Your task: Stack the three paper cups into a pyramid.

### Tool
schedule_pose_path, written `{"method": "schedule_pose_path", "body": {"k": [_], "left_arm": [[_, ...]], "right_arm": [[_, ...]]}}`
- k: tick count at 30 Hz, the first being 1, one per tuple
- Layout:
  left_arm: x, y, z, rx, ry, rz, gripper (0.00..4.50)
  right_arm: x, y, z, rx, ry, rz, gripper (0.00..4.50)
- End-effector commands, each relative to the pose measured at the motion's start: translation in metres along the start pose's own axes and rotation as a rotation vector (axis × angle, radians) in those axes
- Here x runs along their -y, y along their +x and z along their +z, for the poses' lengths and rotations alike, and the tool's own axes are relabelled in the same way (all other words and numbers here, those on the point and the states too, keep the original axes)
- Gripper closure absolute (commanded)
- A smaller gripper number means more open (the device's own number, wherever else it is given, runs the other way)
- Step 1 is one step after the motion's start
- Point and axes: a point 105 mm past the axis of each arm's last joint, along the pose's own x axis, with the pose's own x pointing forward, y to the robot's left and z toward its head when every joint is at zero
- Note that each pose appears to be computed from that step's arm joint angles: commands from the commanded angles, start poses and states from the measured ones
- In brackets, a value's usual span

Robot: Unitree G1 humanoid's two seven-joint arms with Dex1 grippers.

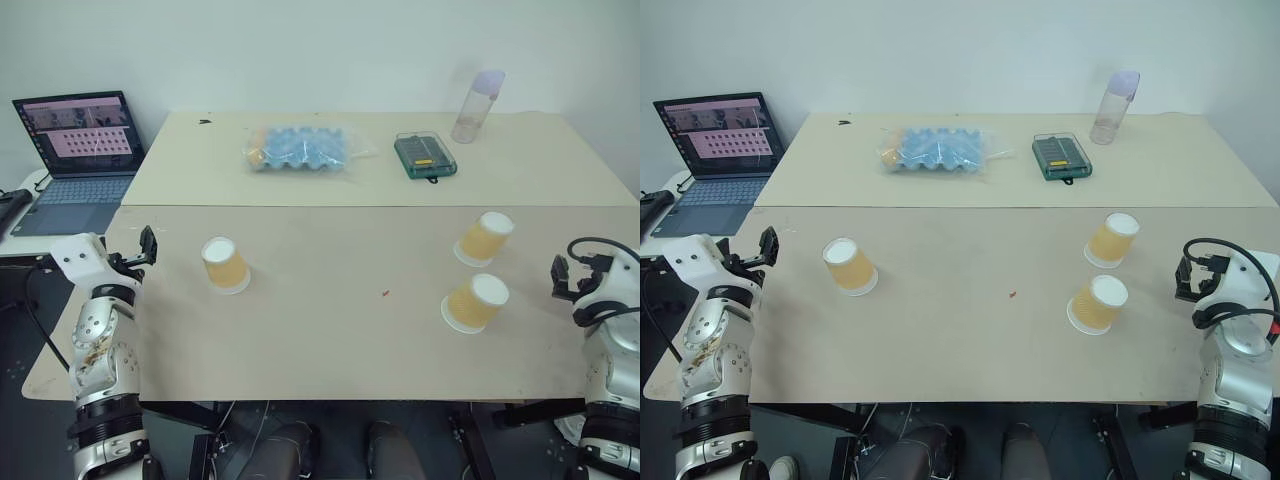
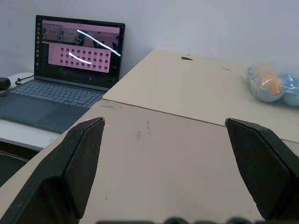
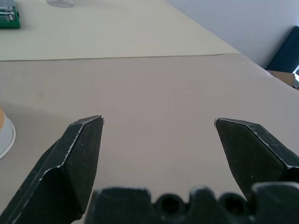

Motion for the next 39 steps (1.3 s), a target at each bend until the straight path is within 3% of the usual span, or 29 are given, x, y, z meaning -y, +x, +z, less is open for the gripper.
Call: {"method": "schedule_pose_path", "body": {"k": [1,3,6,9,10,12,15,21,26,32,39], "left_arm": [[-0.001,0.004,0.020,0.061,-0.012,-0.009,0.10],[0.008,0.009,0.027,0.067,-0.052,-0.054,0.10],[0.063,0.006,0.061,0.137,-0.076,-0.307,0.10],[0.156,-0.041,0.103,0.154,-0.087,-0.836,0.10],[0.180,-0.069,0.104,0.111,-0.069,-1.035,0.10],[0.198,-0.102,0.099,0.032,-0.038,-1.239,0.10],[0.203,-0.124,0.084,-0.062,0.021,-1.368,0.10],[0.195,-0.112,0.062,-0.119,0.062,-1.333,0.10],[0.203,-0.114,0.058,-0.126,0.027,-1.363,0.10],[0.207,-0.121,0.054,-0.147,0.016,-1.415,0.10],[0.197,-0.128,0.034,-0.227,0.226,-1.472,0.10]], "right_arm": [[0.003,0.000,0.022,0.080,0.007,-0.012,0.07],[0.004,0.000,0.021,0.078,0.009,-0.014,0.07],[0.005,0.002,0.020,0.072,0.009,-0.017,0.07],[0.002,0.005,0.023,0.072,-0.004,0.000,0.07],[0.001,0.006,0.024,0.073,-0.004,0.001,0.07],[0.001,0.007,0.026,0.076,-0.004,0.001,0.07],[0.001,0.007,0.029,0.083,-0.012,0.005,0.07],[0.015,-0.004,0.051,0.109,-0.100,0.069,0.07],[0.005,-0.056,0.067,0.001,-0.174,0.558,0.07],[-0.019,-0.111,0.060,-0.174,-0.168,0.936,0.07],[-0.063,-0.118,0.063,-0.133,-0.180,1.052,0.07]]}}
